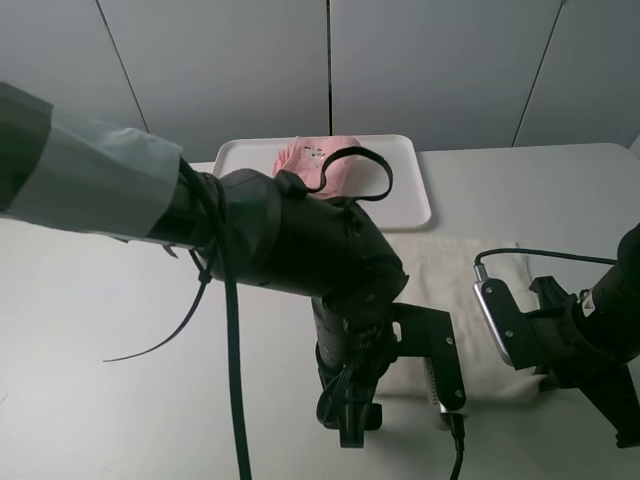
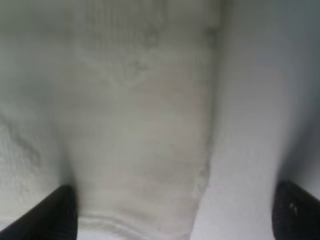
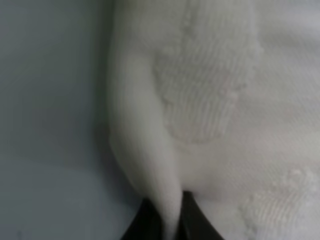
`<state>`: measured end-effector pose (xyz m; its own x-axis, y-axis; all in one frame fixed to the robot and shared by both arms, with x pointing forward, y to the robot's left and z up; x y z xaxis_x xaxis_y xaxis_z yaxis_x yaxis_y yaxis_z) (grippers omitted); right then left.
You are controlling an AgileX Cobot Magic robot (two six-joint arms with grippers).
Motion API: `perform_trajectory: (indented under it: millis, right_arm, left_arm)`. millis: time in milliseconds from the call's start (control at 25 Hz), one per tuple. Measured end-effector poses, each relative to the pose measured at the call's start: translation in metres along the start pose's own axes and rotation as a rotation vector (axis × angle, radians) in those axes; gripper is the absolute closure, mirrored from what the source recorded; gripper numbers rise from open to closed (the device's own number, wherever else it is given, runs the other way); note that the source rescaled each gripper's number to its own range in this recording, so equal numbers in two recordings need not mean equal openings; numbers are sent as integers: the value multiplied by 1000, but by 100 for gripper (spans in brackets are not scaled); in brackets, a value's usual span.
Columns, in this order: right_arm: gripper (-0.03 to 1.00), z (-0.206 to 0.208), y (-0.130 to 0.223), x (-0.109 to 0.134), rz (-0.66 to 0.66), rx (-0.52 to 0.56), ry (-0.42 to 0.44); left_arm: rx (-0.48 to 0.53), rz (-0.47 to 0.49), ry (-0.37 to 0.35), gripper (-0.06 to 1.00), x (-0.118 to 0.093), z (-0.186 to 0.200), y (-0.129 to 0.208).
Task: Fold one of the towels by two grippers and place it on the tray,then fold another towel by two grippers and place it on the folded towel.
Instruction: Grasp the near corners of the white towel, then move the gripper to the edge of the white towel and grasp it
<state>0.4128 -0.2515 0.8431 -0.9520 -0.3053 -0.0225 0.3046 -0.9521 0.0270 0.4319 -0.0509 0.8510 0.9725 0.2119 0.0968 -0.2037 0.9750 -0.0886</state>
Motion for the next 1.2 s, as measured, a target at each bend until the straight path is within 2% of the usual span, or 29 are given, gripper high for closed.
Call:
perform_trajectory:
  millis: [240,640,680,760,960,1000,1080,1200]
  right_arm:
    - [96,0,0,0,-8,-3,-2]
    - [96,0,0,0,-10,-4,-2]
    - [96,0,0,0,-10,-4,-2]
    - [96,0,0,0,-10,-4,-2]
    - [96,0,0,0,-10,-4,-2]
    - [96,0,0,0,-10,-4,-2]
    - [96,0,0,0,-10,-4,-2]
    - [96,0,0,0,-16,-4,-2]
  left_arm:
    - [90,-23,17,-5,2,-5,-6]
    - [107,-39,22,-5,2,-5,-5]
    - [103,-39,21,-1,2,-5,-6]
    - [99,-39,20,13,2,-5,-6]
    - [74,-13,5,79,4,-5,-9]
    - [70,-6,-2,89,5,-5,-9]
    - [69,8,-7,93,5,-5,-9]
    - [69,13,-9,94,5,-5,-9]
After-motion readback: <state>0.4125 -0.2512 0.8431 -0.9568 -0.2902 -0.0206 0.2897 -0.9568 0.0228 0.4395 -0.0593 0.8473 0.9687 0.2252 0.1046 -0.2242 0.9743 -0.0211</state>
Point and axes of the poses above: a point on each arm's last joint axis where the gripper is mounted, z pointing back along that axis away from the gripper, x along the wrist's bending axis when the last joint is at zero, y = z × x, the point moved 2 cm from there along -z, pointing out along that axis toward the gripper, and after that the axes turned 13 degrees about z, right-handed, at the moved point
